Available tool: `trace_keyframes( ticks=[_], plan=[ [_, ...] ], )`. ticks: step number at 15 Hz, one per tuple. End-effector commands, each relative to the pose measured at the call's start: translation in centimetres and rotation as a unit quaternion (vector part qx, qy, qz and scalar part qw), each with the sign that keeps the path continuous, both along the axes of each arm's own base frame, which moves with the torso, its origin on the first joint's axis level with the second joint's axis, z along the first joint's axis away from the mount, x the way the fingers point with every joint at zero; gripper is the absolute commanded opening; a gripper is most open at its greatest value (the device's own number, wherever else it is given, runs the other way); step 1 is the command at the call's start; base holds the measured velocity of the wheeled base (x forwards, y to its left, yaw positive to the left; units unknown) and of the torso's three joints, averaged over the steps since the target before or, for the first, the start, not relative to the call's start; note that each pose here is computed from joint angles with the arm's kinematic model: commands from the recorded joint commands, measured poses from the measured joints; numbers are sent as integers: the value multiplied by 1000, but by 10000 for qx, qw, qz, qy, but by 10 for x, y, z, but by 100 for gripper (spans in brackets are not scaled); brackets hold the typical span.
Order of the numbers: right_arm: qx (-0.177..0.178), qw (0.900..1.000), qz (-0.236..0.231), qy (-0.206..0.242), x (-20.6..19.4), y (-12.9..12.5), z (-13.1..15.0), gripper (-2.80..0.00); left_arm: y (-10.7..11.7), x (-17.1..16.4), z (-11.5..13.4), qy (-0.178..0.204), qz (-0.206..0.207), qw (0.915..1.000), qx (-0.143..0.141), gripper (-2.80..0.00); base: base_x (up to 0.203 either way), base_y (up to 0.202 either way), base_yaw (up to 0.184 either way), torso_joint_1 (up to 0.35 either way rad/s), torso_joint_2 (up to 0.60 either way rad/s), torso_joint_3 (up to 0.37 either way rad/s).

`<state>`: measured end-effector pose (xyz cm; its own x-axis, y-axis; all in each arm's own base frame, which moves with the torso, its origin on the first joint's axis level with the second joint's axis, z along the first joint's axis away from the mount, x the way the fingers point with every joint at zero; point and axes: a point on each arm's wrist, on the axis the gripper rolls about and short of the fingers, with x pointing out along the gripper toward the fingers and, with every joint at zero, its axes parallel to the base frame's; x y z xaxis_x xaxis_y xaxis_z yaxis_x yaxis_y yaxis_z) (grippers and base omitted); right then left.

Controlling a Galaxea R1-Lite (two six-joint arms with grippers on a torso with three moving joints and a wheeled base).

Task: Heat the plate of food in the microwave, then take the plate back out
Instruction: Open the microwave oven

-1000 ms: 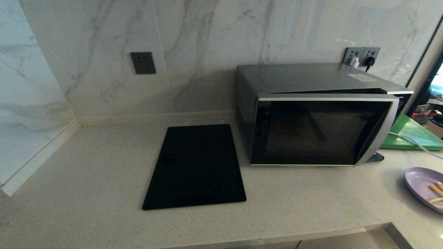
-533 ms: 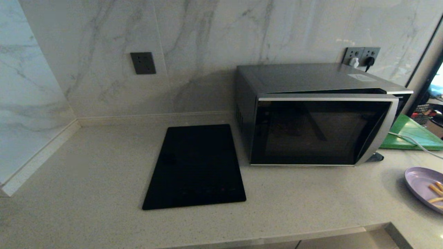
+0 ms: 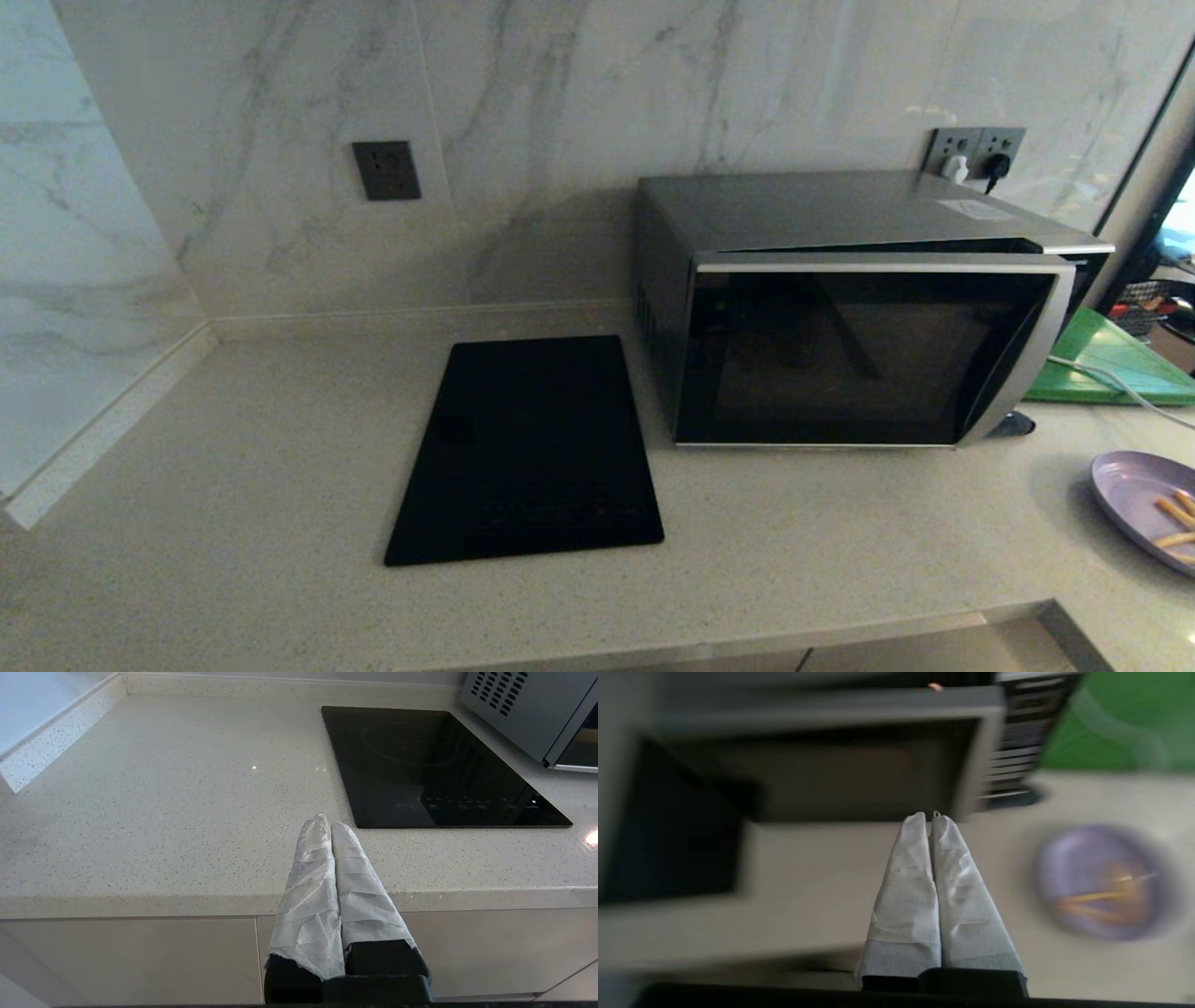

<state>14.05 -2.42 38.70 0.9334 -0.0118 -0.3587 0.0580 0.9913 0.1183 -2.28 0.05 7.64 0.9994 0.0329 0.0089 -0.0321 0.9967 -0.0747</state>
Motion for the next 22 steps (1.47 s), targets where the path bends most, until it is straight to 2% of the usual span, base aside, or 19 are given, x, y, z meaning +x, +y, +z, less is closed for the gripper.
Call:
trace_keyframes(
  ticks=[1,3,5,9,11,14,17,22],
  plan=[
    [874,9953,-279,306,59,-5,-1,-280,0,0,0,6,4,10000,-4,-280,0,0,0,0,0,0],
    [984,9926,-548,456,93,-2,-7,-280,0,0,0,6,4,10000,-4,-280,0,0,0,0,0,0],
    [939,9909,-722,640,123,6,-17,-280,0,0,0,6,4,10000,-4,-280,0,0,0,0,0,0],
    [754,9819,-1465,935,187,11,-55,-280,0,0,0,6,4,10000,-4,-280,0,0,0,0,0,0],
    [626,9783,-1825,754,211,10,-67,-280,0,0,0,6,4,10000,-4,-280,0,0,0,0,0,0],
    [521,9736,-2221,22,235,7,-68,-280,0,0,0,6,4,10000,-4,-280,0,0,0,0,0,0],
    [531,9735,-2220,-95,238,7,-67,-280,0,0,0,6,4,10000,-4,-280,0,0,0,0,0,0],
    [513,9728,-2258,11,245,5,-76,-280,0,0,0,6,4,10000,-4,-280,0,0,0,0,0,0]
  ],
)
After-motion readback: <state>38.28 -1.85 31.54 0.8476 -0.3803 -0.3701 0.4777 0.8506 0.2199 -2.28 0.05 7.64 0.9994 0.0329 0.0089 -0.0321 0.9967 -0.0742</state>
